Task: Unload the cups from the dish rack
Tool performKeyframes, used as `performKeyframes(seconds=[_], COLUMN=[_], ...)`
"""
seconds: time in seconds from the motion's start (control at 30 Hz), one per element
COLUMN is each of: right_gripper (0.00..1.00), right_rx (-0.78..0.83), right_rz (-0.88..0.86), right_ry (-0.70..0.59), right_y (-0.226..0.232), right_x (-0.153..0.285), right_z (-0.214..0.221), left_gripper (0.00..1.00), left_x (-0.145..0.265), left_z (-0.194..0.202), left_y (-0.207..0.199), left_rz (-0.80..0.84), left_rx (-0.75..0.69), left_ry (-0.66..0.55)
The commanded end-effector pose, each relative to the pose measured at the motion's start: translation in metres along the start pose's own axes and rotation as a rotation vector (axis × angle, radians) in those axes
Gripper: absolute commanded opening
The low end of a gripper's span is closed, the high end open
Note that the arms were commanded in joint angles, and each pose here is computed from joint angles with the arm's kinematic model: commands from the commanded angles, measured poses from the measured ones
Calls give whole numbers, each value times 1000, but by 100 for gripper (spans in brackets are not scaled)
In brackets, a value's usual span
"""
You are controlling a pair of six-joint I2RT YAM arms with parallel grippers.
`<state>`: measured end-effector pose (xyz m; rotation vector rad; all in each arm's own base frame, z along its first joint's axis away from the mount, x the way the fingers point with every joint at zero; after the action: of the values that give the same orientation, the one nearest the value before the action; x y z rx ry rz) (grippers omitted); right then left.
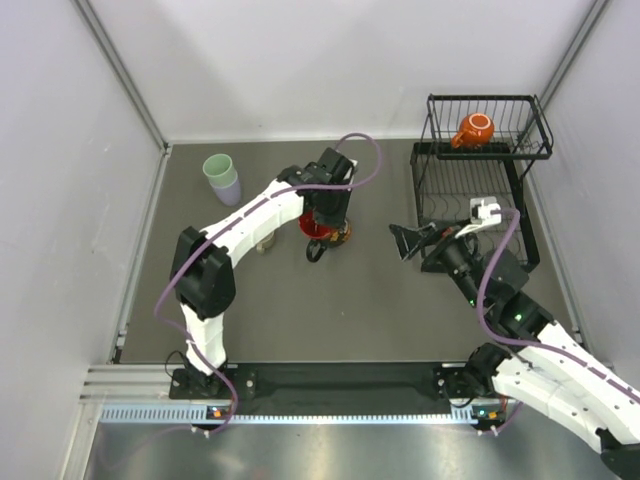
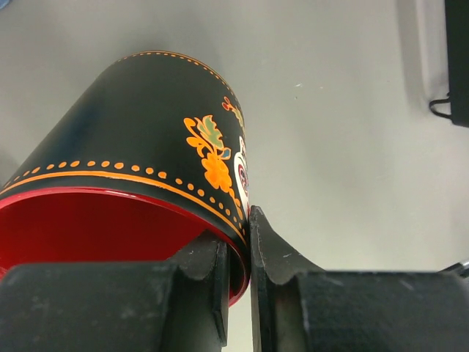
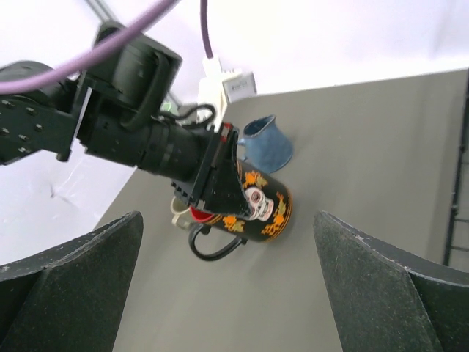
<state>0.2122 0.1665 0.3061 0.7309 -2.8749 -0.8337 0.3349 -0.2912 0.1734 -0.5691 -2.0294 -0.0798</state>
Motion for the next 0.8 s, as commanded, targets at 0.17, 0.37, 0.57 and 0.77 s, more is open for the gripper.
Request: performKeyframes(seconds=[0.17,0.37,0.57,0.77], right_gripper=[100,100,100,100], right_rx=[50,46,57,70], right_rz=[56,69,86,104], right_ry=[-66,-81,-57,-55], right_y=[-12,-13,-18,-20], right_x=[16,19,19,17], right_z=[-15,-20,-13,-14], left_gripper=[0,0,2,23], left_x=[2,-15,-28,-23], left_z=[-37,-34,-34,-36], left_y=[-1,1,6,2], left_rz=[-38,-52,-86,-63], left_rx=[-49,-49,-57,-60], left_ry=[-106,-70,-52,-57])
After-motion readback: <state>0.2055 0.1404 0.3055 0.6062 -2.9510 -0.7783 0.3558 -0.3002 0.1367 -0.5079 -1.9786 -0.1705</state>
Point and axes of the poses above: each gripper's point midway between its finger pads, its own x axis back along the fingers, its own y axis along the line the jaws close on, z = x × y, the point moved 3 cm from there along x, back along the fingers, and after that the axes turned 4 degrees about -x, right-handed, at the moved point
